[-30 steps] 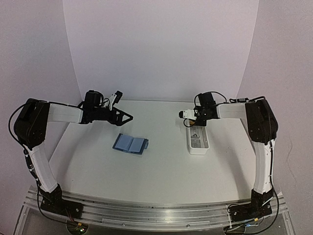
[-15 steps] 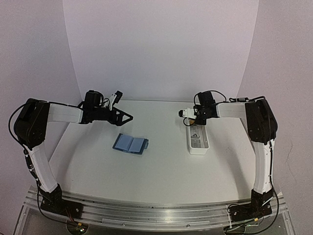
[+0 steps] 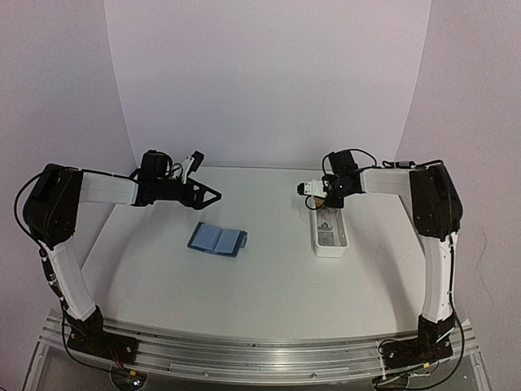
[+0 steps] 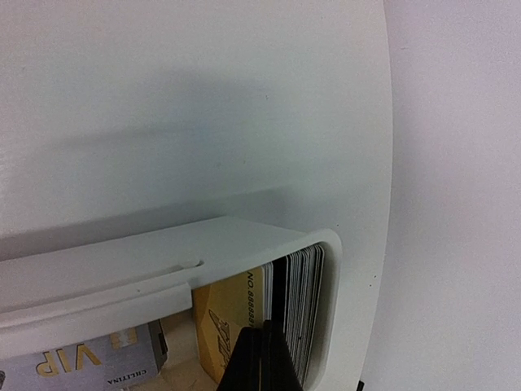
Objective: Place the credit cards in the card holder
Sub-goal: Pick up the credit card from the storage box.
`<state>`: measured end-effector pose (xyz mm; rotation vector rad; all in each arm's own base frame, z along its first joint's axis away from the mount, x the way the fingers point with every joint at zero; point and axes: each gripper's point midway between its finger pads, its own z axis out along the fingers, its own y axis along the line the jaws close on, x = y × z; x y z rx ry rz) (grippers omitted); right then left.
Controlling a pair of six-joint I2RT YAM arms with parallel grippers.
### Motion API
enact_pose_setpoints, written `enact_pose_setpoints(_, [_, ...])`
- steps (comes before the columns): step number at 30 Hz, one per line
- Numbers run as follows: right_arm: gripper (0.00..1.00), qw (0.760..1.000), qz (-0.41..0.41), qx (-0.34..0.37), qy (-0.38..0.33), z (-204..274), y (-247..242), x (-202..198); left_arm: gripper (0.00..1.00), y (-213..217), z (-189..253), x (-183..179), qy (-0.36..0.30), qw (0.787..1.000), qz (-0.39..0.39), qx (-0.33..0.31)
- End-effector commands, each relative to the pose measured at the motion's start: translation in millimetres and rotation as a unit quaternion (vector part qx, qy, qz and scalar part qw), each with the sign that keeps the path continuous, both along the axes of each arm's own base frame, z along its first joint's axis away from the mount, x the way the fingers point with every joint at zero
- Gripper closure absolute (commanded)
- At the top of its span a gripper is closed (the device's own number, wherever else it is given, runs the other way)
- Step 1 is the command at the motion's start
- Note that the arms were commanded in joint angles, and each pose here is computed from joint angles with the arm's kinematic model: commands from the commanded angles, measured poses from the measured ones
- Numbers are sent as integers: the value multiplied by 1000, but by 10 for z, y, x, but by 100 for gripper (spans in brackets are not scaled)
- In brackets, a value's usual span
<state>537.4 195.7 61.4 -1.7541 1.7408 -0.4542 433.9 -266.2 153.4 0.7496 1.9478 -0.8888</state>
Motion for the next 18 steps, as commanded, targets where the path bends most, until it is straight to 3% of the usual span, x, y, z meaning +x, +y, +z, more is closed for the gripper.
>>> enact_pose_setpoints(1, [97, 998, 6, -13, 61, -244, -52, -247, 1, -3, 35, -9, -8, 1000, -7, -7])
enact_pose_setpoints(6, [88, 997, 5, -17, 72, -357, -53, -296, 0, 7, 13, -11, -3, 1000, -5, -4])
enact_pose_setpoints(18, [82, 998, -8, -12, 66, -234, -70, -370, 0, 2, -3, -8, -3, 1000, -5, -4])
